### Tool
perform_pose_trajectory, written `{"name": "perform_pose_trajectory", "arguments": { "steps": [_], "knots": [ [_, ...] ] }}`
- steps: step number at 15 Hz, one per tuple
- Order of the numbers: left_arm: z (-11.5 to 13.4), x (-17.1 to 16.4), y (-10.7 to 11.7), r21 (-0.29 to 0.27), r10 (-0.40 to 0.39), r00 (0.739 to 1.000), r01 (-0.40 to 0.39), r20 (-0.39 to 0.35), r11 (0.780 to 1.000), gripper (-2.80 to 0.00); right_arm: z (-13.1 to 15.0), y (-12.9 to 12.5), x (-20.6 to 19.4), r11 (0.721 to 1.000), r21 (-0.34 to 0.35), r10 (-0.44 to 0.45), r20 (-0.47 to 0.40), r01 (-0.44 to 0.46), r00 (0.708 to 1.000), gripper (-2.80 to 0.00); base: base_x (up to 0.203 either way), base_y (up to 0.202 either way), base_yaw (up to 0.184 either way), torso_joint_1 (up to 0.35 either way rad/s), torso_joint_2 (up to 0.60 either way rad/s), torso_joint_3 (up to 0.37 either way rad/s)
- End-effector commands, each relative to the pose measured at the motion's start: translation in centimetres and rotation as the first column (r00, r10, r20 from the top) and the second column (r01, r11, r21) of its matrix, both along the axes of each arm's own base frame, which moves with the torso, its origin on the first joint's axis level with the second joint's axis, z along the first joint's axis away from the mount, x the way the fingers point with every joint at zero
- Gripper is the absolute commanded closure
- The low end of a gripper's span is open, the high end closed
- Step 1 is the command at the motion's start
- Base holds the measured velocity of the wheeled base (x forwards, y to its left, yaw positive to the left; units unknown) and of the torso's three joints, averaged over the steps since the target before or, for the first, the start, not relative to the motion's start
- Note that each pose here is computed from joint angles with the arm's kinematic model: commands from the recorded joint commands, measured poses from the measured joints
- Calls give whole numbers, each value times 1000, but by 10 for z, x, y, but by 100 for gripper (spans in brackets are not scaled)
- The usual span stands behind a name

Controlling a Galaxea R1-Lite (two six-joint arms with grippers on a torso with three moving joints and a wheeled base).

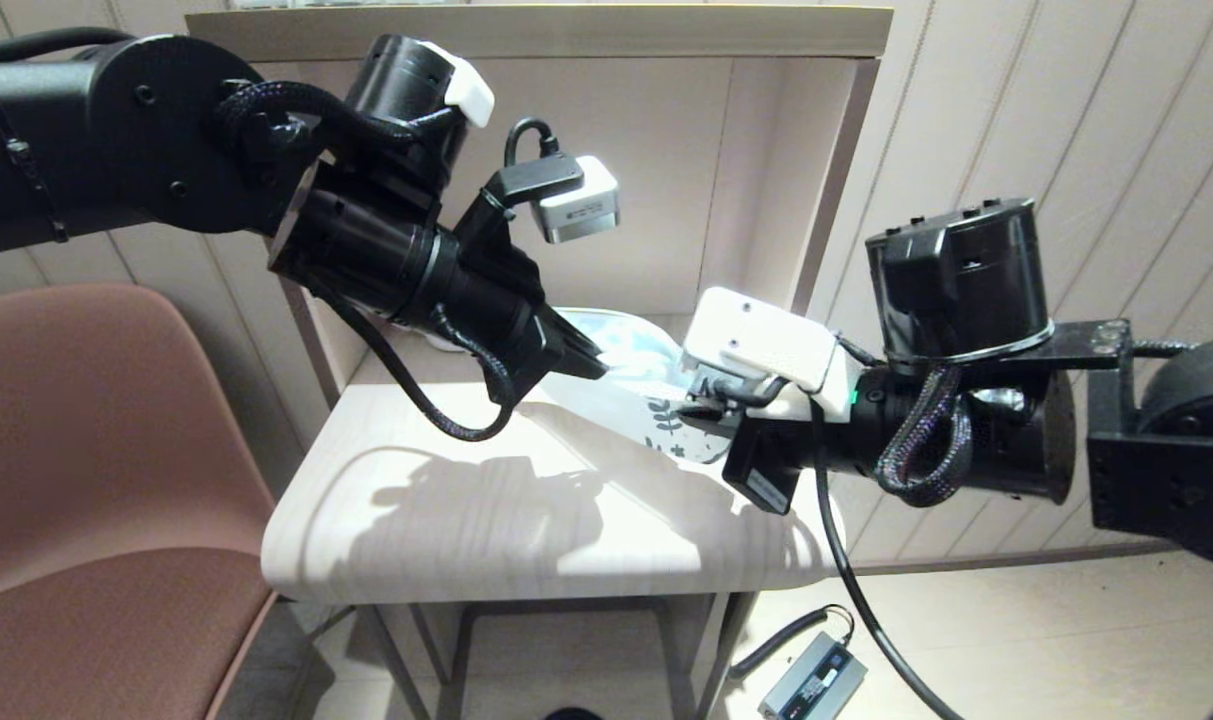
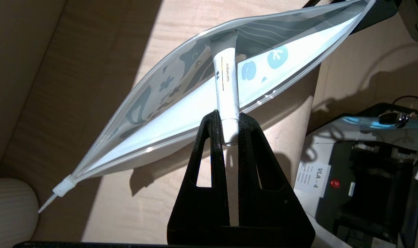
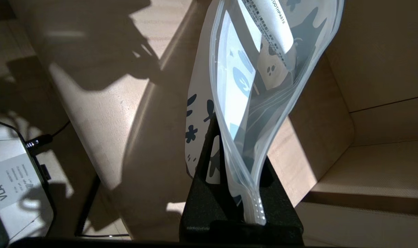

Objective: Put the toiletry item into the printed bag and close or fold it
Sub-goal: Place the toothpaste in the storage bag

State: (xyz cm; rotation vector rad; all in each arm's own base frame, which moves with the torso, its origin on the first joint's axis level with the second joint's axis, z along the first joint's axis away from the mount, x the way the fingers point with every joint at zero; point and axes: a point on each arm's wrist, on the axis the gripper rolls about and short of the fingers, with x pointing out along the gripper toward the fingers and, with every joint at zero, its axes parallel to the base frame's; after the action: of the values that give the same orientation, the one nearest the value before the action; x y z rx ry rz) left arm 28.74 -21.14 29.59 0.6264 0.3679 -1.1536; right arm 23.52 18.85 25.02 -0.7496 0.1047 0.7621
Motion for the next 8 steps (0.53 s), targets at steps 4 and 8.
{"name": "perform_pose_trajectory", "arguments": {
  "steps": [4, 8],
  "knots": [
    [5, -4, 3, -4, -2, 1000, 2, 9, 1000, 0, 3, 2, -5, 1000, -24, 13, 30, -12, 999, 0, 0, 0, 0, 0, 0, 0],
    [4, -4, 3, -1, -2, 1000, 2, 4, 1000, 0, 5, 4, -9, 999, -27, 33, 32, -32, 999, 0, 0, 0, 0, 0, 0, 0]
  ]
}}
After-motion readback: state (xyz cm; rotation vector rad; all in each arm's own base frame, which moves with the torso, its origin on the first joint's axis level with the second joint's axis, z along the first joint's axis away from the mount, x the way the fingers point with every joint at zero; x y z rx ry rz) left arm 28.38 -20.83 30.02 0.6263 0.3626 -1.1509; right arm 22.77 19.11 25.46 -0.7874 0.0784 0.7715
